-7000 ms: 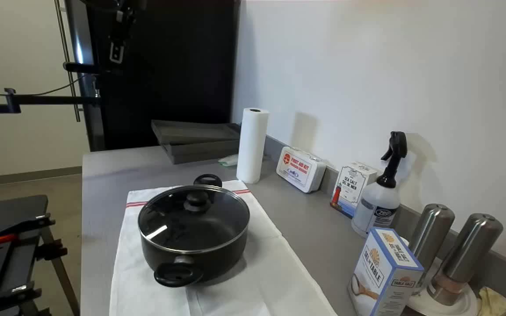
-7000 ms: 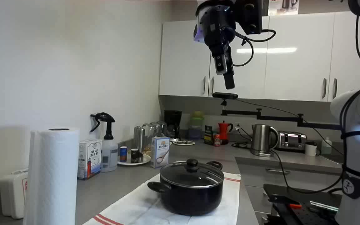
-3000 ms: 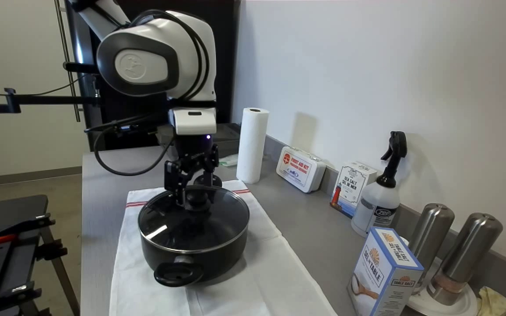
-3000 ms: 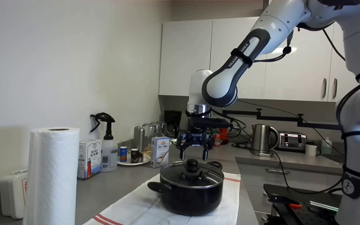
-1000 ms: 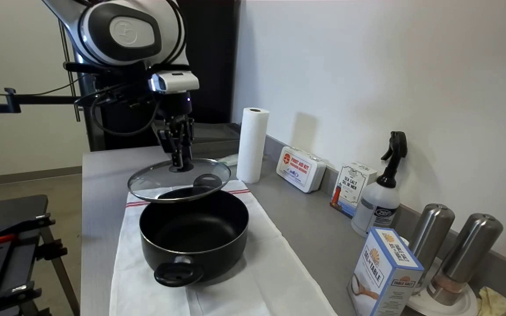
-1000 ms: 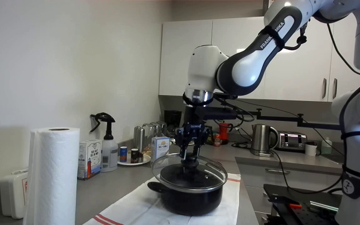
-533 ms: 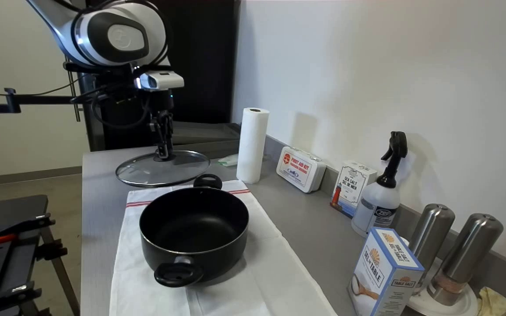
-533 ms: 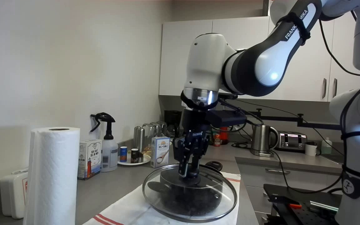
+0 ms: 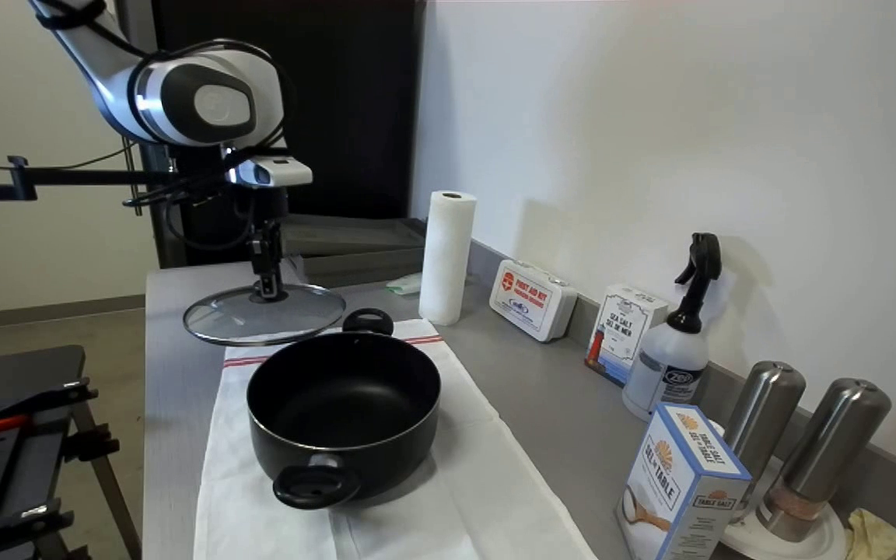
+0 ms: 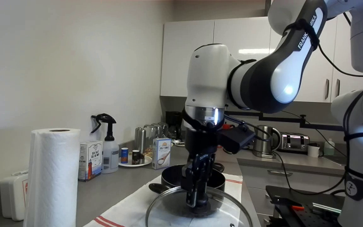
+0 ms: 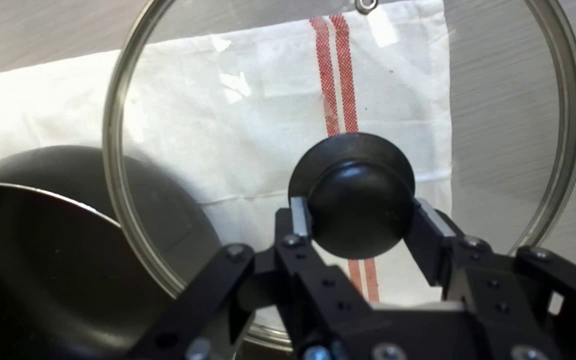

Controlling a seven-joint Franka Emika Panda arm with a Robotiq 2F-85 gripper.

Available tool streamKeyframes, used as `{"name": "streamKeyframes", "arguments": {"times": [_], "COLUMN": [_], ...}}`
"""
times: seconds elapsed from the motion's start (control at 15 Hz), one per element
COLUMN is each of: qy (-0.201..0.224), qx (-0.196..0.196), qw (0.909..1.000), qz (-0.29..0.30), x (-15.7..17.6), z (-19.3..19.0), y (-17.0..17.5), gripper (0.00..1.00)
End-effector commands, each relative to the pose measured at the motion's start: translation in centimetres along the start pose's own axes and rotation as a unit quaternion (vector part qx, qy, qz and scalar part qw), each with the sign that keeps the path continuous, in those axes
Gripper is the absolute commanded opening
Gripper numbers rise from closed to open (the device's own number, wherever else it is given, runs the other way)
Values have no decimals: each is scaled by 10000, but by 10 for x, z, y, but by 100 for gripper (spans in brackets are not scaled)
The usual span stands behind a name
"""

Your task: Remove the lid from the pot

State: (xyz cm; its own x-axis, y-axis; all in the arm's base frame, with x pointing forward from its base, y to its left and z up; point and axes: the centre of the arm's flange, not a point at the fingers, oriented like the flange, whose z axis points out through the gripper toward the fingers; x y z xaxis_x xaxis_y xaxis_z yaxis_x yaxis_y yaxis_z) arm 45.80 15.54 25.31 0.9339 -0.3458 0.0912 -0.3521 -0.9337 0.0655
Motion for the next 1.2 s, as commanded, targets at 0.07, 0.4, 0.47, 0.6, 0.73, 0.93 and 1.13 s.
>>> {"name": "streamKeyframes", "arguments": {"times": [0.07, 0.4, 0.47, 0.6, 0.73, 0.93, 1.13], "qy": [-37, -115, -125, -213, -288, -346, -398], "qx": [177, 333, 367, 478, 575, 593, 514], "qw": [9994, 9984, 9981, 9972, 9963, 9956, 9952], "qz": [-288, -452, -475, -532, -569, -631, -733], "x": [7, 16, 18, 25, 32, 40, 47], "z": [15, 37, 42, 53, 63, 78, 91], "y": [-15, -19, -20, -19, -19, -18, -16], "gripper": [25, 25, 25, 25, 25, 25, 25]}}
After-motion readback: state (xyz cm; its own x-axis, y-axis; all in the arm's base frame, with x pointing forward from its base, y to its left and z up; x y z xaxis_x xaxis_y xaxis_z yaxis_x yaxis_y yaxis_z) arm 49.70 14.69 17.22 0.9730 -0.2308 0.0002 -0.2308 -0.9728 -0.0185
